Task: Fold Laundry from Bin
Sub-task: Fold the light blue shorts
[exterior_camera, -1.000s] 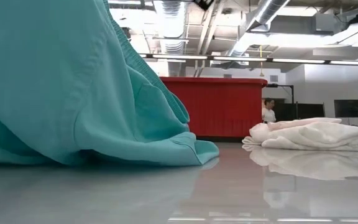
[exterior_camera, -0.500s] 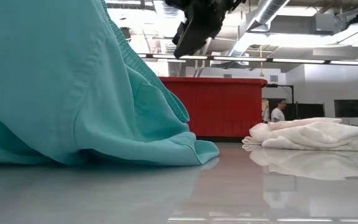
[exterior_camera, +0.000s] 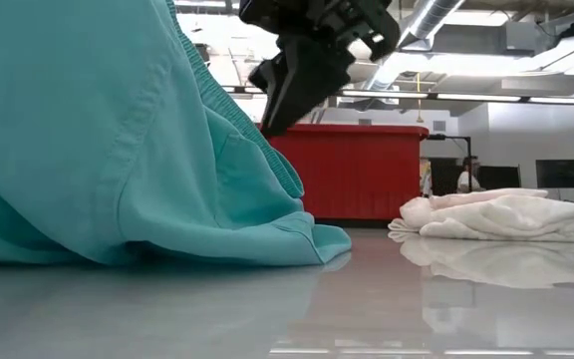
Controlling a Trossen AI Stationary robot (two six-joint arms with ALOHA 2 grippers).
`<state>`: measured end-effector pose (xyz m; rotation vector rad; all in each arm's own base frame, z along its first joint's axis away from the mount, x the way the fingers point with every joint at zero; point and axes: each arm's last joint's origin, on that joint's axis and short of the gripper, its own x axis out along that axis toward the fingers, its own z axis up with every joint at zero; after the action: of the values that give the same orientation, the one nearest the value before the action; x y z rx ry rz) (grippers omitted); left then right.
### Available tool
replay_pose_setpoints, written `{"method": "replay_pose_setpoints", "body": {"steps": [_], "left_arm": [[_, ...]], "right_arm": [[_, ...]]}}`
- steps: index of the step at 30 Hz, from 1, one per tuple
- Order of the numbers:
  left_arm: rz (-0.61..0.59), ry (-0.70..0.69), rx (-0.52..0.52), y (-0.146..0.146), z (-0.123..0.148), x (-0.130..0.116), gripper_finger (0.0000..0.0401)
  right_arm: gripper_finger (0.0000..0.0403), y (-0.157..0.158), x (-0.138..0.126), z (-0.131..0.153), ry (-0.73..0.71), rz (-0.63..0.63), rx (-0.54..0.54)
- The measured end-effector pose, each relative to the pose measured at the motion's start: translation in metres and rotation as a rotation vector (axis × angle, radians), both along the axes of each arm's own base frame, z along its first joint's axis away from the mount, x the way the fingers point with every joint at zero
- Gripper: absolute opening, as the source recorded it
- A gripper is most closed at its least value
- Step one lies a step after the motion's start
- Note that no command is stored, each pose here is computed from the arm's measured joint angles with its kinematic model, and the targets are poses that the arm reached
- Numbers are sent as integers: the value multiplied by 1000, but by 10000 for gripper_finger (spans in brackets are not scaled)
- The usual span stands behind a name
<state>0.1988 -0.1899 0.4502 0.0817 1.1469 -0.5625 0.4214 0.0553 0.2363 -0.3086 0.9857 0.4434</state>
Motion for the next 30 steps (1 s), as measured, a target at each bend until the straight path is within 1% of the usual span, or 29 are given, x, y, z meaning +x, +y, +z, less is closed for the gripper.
{"method": "replay_pose_setpoints", "body": {"steps": [6,11,18,19,21,24,26,28,30], "left_arm": [[11,-7,8,0,0,0,0],[20,-17,20,1,0,1,0],[35,-39,42,1,0,1,0],[35,-39,43,1,0,1,0],[35,-40,43,1,0,1,0],[34,-40,43,1,0,1,0],[34,-39,43,1,0,1,0],[34,-40,43,1,0,1,0],[34,-40,43,1,0,1,0]], "right_arm": [[103,4,2,-9,19,-10,-38],[103,2,3,-4,-1,-2,4],[92,-2,5,-5,11,-139,22],[92,-3,5,-6,10,-155,9],[92,-3,5,-6,2,-177,-52],[96,1,4,-6,-23,-170,-200],[107,5,2,-7,-17,-132,-272],[127,9,-1,-8,1,-83,-301],[157,14,-2,-8,5,-81,-296]]}}
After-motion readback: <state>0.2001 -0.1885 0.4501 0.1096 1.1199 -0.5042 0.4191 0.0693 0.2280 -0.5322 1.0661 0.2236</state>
